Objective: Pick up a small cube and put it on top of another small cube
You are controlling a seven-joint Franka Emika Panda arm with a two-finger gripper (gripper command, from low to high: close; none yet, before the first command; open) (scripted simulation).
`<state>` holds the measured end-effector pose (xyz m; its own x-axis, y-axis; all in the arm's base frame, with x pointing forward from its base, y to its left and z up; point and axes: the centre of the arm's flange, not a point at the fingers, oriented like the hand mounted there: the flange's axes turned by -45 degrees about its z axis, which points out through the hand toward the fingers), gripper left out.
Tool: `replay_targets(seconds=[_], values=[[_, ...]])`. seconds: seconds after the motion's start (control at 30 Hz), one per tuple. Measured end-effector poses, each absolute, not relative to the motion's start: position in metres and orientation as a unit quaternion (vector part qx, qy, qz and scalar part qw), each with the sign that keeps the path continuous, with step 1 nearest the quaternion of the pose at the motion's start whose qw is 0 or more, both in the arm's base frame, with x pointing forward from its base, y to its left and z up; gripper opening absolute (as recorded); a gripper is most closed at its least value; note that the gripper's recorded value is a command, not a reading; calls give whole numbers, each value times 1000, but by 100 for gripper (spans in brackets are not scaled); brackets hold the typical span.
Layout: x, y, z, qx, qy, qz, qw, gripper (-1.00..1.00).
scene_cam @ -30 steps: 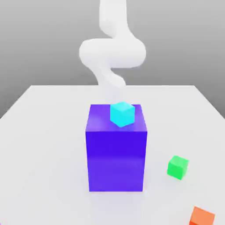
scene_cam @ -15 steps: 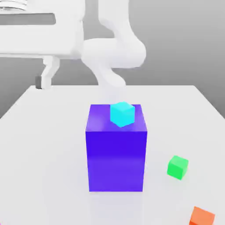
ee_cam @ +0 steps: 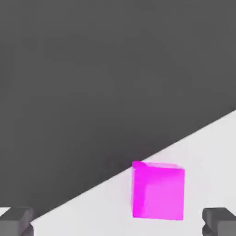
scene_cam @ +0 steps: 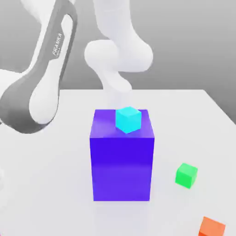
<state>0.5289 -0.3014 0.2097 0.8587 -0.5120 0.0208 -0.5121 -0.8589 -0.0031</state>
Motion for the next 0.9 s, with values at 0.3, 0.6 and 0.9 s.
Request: replay_targets(seconds=[0.3, 0.6, 0.9], values=[[524, -308, 132, 962, -272, 0, 0, -100], [549, -254, 195, 971, -240, 9, -8, -100], [542, -28, 230, 985, -166, 15, -39, -100]])
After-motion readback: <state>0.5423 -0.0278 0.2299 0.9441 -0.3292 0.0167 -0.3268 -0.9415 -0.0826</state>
